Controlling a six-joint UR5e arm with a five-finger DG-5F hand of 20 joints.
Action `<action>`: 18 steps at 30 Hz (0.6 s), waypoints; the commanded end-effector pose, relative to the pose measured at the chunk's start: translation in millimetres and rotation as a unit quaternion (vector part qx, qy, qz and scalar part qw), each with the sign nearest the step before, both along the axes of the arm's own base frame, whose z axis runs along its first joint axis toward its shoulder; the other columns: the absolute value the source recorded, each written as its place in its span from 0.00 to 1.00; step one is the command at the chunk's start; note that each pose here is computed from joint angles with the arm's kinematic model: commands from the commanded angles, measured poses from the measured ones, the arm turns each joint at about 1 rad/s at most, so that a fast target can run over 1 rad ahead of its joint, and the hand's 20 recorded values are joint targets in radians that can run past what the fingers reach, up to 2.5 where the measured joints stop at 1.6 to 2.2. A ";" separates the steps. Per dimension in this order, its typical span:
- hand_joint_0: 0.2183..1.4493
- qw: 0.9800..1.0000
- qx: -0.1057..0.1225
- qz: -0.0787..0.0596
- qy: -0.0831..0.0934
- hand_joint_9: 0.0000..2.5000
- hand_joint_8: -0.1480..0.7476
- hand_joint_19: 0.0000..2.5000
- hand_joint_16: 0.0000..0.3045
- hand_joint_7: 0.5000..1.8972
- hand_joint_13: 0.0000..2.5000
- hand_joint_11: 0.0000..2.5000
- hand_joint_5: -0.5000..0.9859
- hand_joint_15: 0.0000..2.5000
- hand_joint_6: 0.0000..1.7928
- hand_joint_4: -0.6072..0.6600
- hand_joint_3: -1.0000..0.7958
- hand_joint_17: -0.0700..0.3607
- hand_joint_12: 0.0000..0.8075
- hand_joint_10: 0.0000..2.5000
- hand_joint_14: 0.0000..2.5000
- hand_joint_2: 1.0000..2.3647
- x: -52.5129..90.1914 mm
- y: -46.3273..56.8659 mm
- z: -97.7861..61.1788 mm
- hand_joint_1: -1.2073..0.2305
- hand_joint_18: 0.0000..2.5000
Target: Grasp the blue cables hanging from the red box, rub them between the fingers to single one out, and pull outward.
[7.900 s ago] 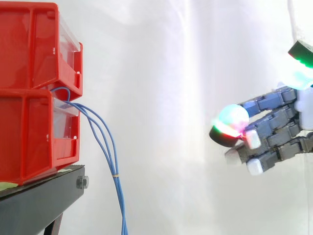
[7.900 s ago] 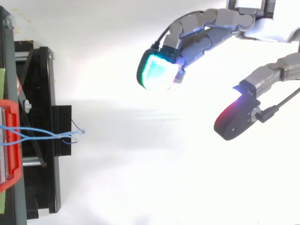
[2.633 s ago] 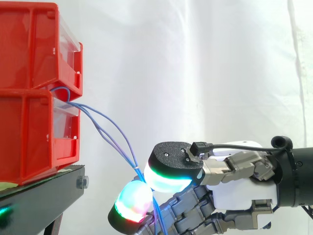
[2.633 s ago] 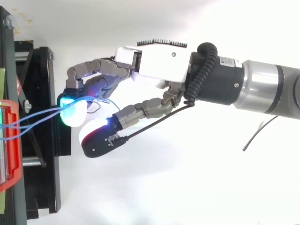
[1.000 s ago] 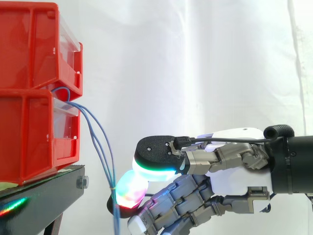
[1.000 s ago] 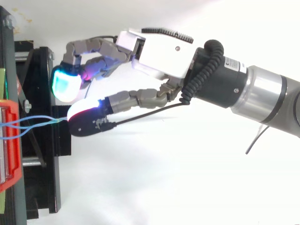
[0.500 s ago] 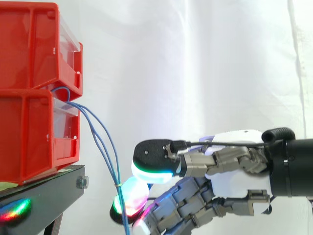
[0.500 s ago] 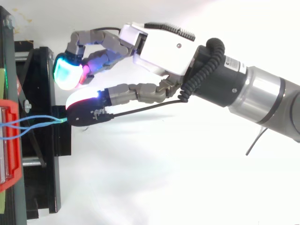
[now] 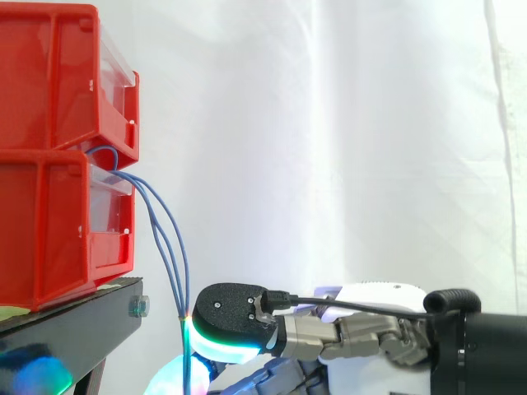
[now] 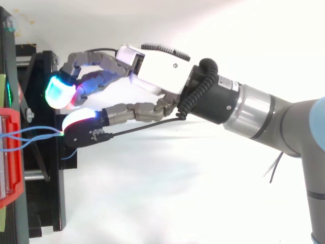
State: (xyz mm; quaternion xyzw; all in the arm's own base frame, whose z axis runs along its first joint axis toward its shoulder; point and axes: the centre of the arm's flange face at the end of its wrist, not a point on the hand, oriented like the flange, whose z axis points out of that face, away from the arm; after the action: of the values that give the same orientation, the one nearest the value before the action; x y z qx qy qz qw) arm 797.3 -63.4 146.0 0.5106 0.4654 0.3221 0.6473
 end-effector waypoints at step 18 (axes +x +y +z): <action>0.24 0.992 0.094 0.083 -0.024 0.33 0.52 0.24 0.17 0.39 0.28 0.15 0.26 0.17 0.28 0.74 0.29 0.43 0.48 0.00 0.01 0.00 4.6 16.6 -11.6 0.43 0.26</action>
State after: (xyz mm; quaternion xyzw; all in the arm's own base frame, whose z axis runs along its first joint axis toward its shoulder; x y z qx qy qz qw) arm 803.7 -49.4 136.8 0.5197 0.4463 0.4259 0.5911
